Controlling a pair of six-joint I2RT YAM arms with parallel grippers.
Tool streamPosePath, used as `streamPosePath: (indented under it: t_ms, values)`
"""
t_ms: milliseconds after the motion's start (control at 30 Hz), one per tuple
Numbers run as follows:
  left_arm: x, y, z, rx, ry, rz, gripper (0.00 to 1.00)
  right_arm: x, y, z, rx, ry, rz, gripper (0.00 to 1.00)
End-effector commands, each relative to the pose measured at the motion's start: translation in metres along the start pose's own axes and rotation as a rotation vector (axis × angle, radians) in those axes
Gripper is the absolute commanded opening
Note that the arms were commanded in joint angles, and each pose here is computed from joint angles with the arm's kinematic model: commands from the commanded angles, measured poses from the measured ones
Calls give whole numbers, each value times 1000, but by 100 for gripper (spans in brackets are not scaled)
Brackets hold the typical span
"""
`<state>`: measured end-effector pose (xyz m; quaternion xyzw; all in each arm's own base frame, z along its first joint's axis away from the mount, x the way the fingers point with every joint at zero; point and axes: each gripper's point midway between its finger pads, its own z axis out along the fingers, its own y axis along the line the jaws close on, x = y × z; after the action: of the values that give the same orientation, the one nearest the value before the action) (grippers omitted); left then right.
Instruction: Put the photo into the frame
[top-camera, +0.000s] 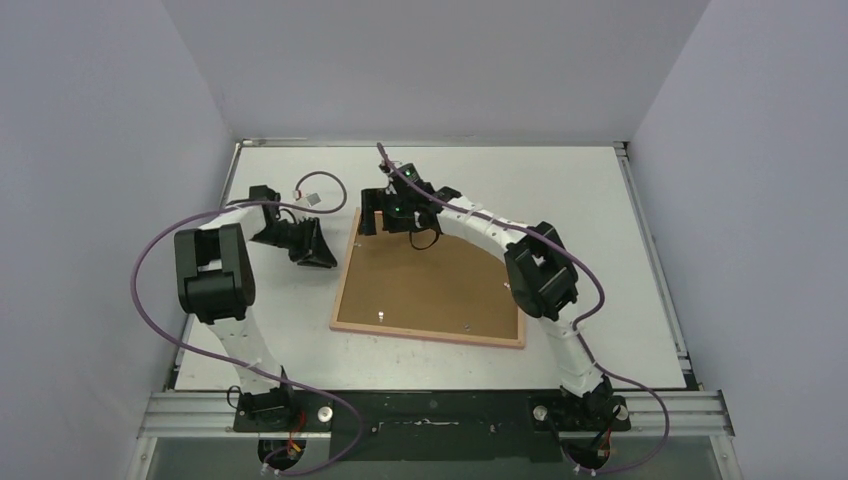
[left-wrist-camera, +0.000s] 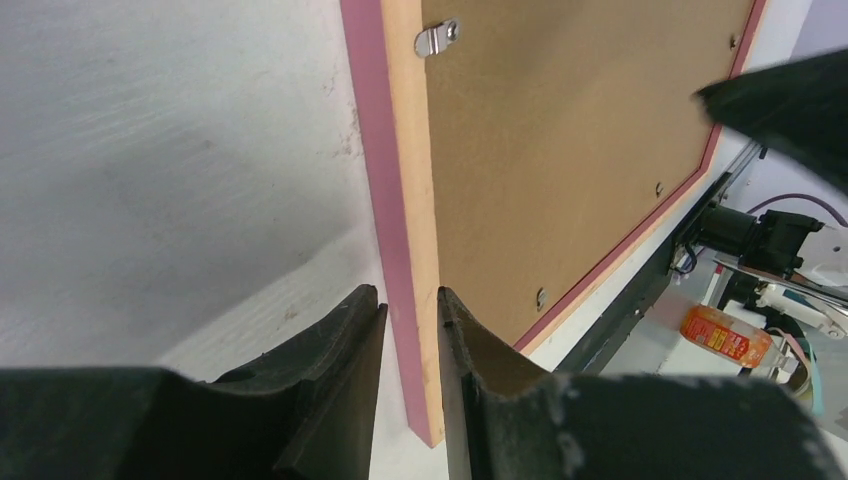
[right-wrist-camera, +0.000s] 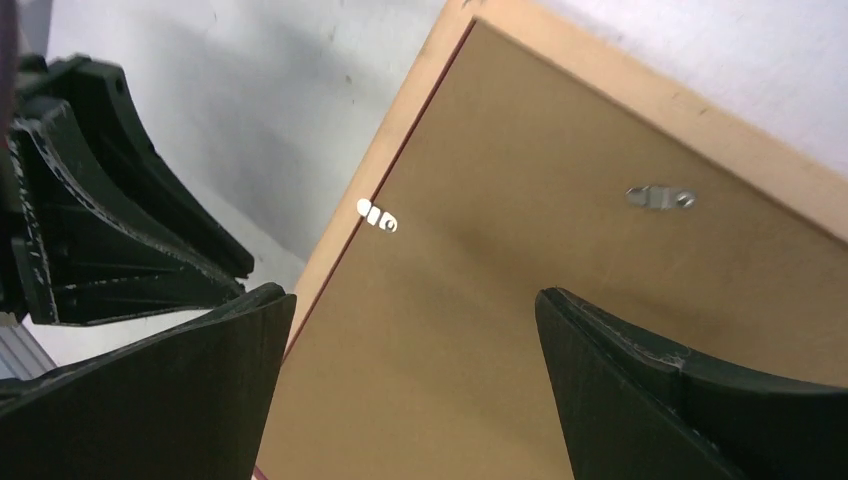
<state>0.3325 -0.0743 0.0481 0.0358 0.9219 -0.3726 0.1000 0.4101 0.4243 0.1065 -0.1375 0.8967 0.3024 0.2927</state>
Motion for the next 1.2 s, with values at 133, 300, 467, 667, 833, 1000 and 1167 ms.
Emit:
streamPosePath:
  t_ms: [133,300,467,667,833,1000,1167]
  values:
    - [-9,-9,30,68,-32,9,25,-44,36,-9,-115,-115,3,93]
    - [-2,-8,39,50,-32,8,25,-36,49,4,-163,-79,-24,86]
    - [0,-4,40,29,-41,3,25,-23,53,10,-236,-41,-90,78]
    - [5,-5,42,71,-46,-40,24,-4,49,8,-307,-22,-84,67]
    - [16,-12,45,85,-43,-52,24,2,60,1,-412,-32,-111,64]
    - [18,-11,42,72,-51,-49,24,3,57,8,-415,-12,-162,60]
    - [20,-6,44,58,-45,-54,24,2,61,15,-462,1,-208,60]
